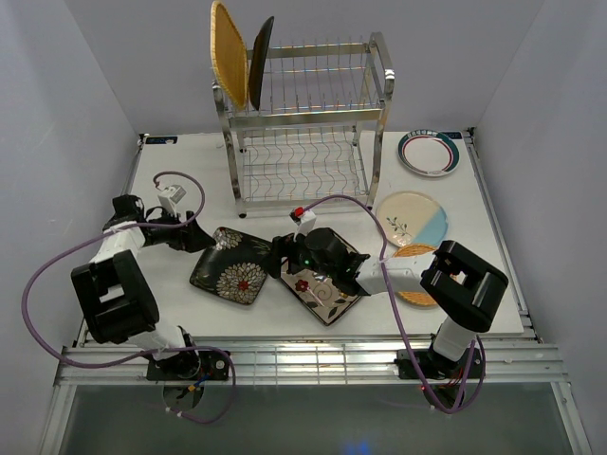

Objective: Load the plates into the dish rack
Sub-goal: Pick up the plate at the center of the board.

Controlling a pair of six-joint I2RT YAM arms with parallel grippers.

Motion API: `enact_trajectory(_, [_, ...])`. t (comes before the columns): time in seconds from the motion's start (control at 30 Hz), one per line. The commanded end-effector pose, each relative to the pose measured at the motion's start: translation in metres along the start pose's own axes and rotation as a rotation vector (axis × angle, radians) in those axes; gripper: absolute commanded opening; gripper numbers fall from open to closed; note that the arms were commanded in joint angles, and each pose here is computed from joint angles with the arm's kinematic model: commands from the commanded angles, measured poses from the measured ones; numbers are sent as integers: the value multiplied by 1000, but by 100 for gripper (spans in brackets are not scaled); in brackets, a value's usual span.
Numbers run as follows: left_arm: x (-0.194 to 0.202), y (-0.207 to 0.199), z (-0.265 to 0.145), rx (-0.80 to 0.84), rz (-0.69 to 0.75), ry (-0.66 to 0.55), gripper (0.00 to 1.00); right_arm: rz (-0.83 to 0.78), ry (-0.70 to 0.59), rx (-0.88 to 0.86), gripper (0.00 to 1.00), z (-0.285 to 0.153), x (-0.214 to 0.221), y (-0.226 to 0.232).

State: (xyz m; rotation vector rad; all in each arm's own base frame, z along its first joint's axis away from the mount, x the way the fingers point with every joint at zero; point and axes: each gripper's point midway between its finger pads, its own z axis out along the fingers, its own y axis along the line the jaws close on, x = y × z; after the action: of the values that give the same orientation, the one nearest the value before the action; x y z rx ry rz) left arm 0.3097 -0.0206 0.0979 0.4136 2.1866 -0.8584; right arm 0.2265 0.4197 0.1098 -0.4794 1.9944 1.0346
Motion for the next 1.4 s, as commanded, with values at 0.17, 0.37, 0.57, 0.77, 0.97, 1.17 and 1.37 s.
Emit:
enact_trajectory(0.17, [1,7,7,39,-55,4,98,1,-82,-51,89,-2,-28,16])
enact_trajectory(0.37, [6,23,10,-28,-70,14,98,-6,-74,-55,89,0,-26,15])
enact_trajectory(0.57, [19,44,18,-84,-127,56,98,-6,-81,-62,89,-2,-27,17])
enact_trajectory(0.77, [27,50,24,-64,-167,81,98,-9,-83,-57,89,-3,-27,15])
enact_trajectory(0.97, [33,45,32,-36,-173,109,98,-9,-82,-60,89,-3,-27,16])
enact_trajectory(1.17, [39,41,40,-40,-156,150,98,-11,-88,-54,89,-6,-28,15])
enact_trajectory(1.37, [44,38,46,-35,-150,178,96,-10,-91,-51,89,-8,-28,14])
